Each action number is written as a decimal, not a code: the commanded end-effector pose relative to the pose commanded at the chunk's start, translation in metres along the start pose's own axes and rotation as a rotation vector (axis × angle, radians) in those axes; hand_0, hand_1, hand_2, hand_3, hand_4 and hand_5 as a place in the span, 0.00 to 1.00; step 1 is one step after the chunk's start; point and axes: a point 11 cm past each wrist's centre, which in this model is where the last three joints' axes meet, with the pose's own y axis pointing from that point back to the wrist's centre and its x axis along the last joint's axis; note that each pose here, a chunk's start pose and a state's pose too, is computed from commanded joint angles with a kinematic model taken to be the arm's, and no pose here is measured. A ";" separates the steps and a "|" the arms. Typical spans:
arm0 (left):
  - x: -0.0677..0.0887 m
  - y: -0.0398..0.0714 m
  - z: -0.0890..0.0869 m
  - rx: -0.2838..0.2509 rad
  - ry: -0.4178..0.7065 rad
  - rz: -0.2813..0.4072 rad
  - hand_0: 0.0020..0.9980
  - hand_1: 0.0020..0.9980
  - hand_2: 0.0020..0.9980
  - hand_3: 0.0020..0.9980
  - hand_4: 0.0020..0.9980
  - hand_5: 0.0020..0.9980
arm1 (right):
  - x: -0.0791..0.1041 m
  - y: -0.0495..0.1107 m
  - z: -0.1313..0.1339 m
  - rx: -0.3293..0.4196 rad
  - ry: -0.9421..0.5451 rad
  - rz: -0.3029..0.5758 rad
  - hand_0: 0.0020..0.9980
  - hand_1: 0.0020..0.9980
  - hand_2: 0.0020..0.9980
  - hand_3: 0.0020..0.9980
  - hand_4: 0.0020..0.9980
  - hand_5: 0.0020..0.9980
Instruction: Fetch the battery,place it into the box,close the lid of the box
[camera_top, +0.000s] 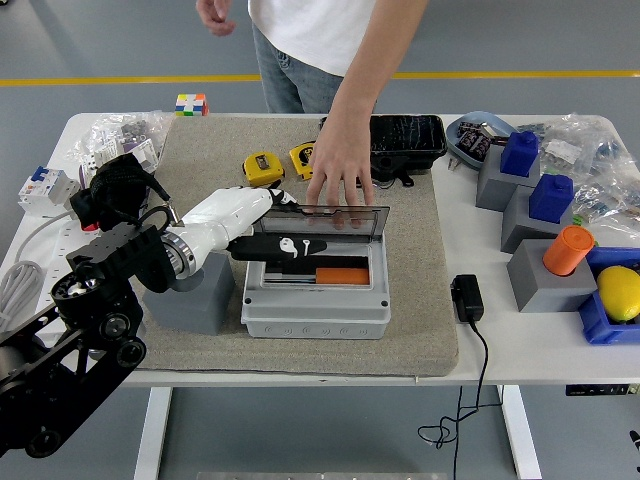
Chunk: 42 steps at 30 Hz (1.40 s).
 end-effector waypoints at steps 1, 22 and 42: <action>-0.001 0.001 0.001 -0.009 0.000 0.000 0.89 0.85 0.79 0.77 1.00 1.00 | 0.001 0.000 0.000 0.001 -0.002 0.001 0.83 0.80 0.78 0.82 1.00 1.00; 0.007 0.011 0.006 -0.058 -0.045 0.008 0.89 0.83 0.77 0.74 1.00 1.00 | 0.006 -0.001 -0.004 0.004 -0.023 0.015 0.82 0.79 0.78 0.82 1.00 1.00; 0.008 0.017 -0.011 -0.029 -0.093 -0.067 0.87 0.80 0.75 0.73 1.00 1.00 | 0.015 -0.001 -0.006 -0.001 -0.038 0.037 0.82 0.79 0.78 0.82 1.00 1.00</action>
